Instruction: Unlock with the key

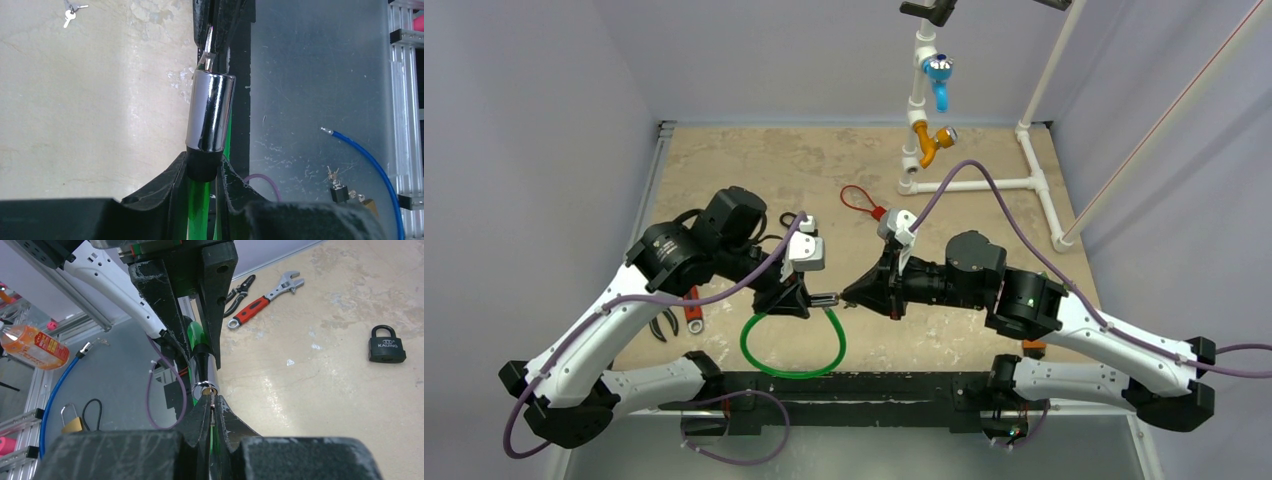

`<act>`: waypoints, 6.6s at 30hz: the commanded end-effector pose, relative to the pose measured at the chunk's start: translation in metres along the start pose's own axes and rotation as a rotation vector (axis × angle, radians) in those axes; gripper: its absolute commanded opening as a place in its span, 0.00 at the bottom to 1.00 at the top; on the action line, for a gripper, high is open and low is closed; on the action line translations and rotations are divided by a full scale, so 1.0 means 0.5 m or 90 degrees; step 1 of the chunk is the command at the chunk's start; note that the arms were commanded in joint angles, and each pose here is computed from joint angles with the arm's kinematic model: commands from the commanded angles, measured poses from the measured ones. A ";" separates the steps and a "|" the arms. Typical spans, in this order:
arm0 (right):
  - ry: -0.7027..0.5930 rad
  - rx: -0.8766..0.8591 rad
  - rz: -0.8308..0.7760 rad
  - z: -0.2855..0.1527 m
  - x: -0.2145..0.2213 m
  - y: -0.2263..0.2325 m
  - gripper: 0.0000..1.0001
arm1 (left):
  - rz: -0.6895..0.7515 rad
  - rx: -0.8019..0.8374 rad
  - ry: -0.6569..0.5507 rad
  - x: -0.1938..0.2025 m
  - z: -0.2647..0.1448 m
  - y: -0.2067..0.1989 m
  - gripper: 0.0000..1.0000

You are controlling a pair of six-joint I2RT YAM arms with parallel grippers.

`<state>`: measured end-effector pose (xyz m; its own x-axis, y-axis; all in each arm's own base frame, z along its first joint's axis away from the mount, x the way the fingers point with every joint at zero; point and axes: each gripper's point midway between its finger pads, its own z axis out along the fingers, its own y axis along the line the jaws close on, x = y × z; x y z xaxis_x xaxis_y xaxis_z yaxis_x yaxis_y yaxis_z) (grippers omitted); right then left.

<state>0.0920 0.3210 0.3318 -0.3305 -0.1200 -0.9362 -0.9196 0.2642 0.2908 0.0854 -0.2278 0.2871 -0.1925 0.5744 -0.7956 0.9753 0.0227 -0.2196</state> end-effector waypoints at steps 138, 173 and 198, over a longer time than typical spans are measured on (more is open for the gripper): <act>-0.036 0.028 -0.011 -0.040 -0.022 -0.003 0.42 | 0.099 -0.004 -0.149 -0.107 0.026 0.027 0.00; -0.040 0.068 -0.105 -0.061 -0.070 -0.021 0.36 | 0.097 0.006 -0.141 -0.104 0.010 0.012 0.00; -0.010 0.062 -0.112 -0.032 -0.053 -0.025 0.00 | 0.106 0.029 -0.139 -0.104 0.007 -0.003 0.00</act>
<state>0.1124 0.3013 0.3440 -0.1889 -0.1817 -0.9650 -0.9252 0.3623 0.1129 0.0988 -0.2571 0.2978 -0.1340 0.4536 -0.8811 0.9855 -0.0320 -0.1664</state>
